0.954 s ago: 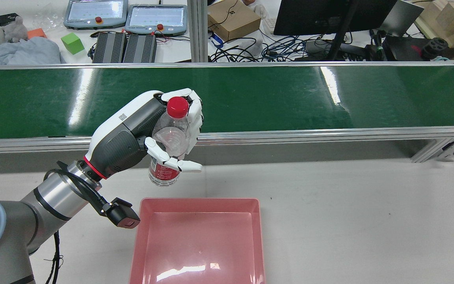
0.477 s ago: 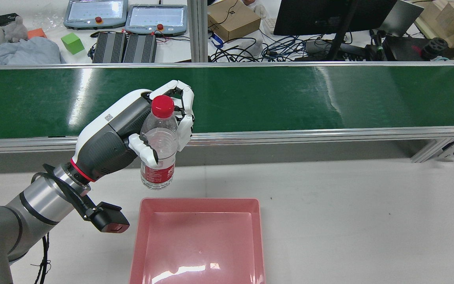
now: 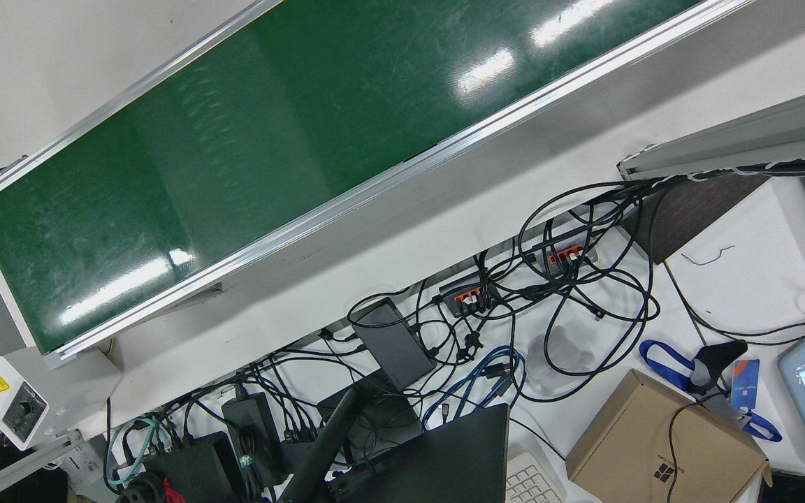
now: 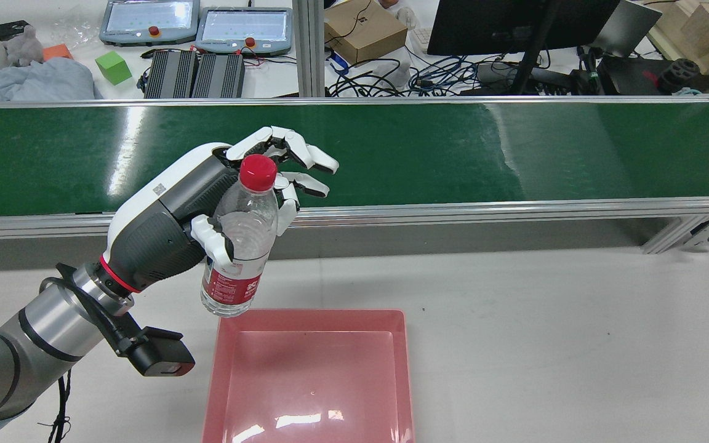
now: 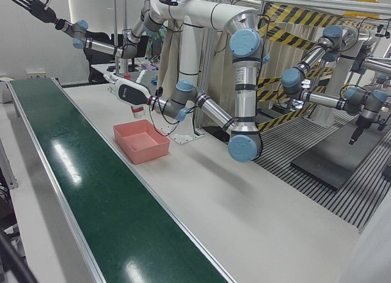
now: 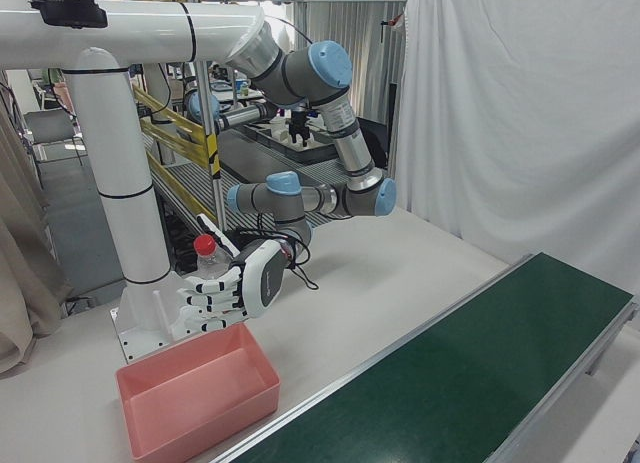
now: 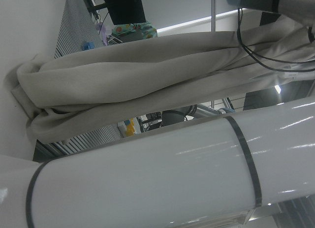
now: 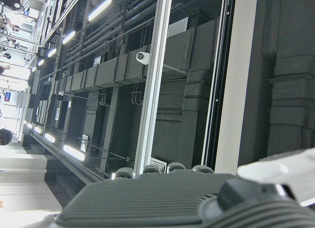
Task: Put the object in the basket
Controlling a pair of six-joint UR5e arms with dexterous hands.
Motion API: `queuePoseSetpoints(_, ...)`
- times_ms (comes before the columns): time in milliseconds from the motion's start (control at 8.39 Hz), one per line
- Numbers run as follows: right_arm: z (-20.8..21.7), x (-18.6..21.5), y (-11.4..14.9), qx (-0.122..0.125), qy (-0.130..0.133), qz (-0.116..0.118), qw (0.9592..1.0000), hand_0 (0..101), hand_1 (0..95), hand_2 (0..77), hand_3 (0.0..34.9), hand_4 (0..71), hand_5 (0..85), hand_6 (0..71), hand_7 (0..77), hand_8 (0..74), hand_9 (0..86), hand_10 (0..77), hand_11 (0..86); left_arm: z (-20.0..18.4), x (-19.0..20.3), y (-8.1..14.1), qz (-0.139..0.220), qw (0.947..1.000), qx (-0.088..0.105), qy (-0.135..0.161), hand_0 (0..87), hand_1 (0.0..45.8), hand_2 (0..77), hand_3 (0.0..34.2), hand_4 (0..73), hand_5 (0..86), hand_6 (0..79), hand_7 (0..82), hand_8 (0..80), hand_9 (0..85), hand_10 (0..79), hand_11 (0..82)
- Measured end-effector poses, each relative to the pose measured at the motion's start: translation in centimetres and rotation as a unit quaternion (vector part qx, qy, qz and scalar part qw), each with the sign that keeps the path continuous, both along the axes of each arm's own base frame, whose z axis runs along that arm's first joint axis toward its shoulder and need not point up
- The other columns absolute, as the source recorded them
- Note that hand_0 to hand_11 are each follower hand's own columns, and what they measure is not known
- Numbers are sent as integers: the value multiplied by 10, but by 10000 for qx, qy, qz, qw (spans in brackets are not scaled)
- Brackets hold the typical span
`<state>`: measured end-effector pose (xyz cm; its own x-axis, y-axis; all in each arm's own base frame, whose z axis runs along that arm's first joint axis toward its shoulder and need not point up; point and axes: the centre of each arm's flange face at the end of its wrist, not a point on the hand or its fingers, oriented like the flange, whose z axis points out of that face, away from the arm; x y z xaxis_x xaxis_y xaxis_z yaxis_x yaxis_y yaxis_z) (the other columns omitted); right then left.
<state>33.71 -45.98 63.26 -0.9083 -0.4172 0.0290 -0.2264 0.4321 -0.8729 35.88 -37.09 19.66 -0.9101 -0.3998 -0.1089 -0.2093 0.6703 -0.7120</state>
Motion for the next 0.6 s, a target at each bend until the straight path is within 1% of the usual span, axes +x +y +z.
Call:
queuePoseSetpoints(119, 0, 0, 0, 0, 0, 0, 10000, 3, 0, 5, 2, 5, 0, 0, 5, 0, 0, 0, 0, 0, -1, 1, 7, 10000, 4, 2, 415, 5, 5, 52, 98, 436, 98, 60, 147, 120, 147, 218)
queuePoseSetpoints(238, 0, 0, 0, 1, 0, 0, 10000, 3, 0, 5, 2, 5, 0, 0, 5, 0, 0, 0, 0, -1, -1, 1, 9, 10000, 8, 5, 414, 5, 5, 59, 98, 436, 98, 65, 147, 120, 147, 218)
queuePoseSetpoints(358, 0, 0, 0, 2, 1, 0, 10000, 3, 0, 11, 1, 5, 0, 0, 5, 0, 0, 0, 0, -1, -1, 1, 14, 10000, 10, 8, 408, 5, 11, 63, 98, 436, 98, 65, 147, 131, 131, 196)
queuePoseSetpoints(477, 0, 0, 0, 2, 1, -1, 10000, 3, 0, 11, 1, 5, 0, 0, 5, 0, 0, 0, 0, -1, -1, 1, 34, 10000, -4, 9, 408, 5, 11, 63, 98, 436, 98, 65, 147, 131, 131, 196)
queuePoseSetpoints(596, 0, 0, 0, 2, 1, -2, 10000, 3, 0, 11, 1, 5, 0, 0, 5, 0, 0, 0, 0, -1, -1, 1, 55, 10000, -21, 10, 397, 5, 11, 70, 98, 425, 76, 60, 125, 104, 114, 169)
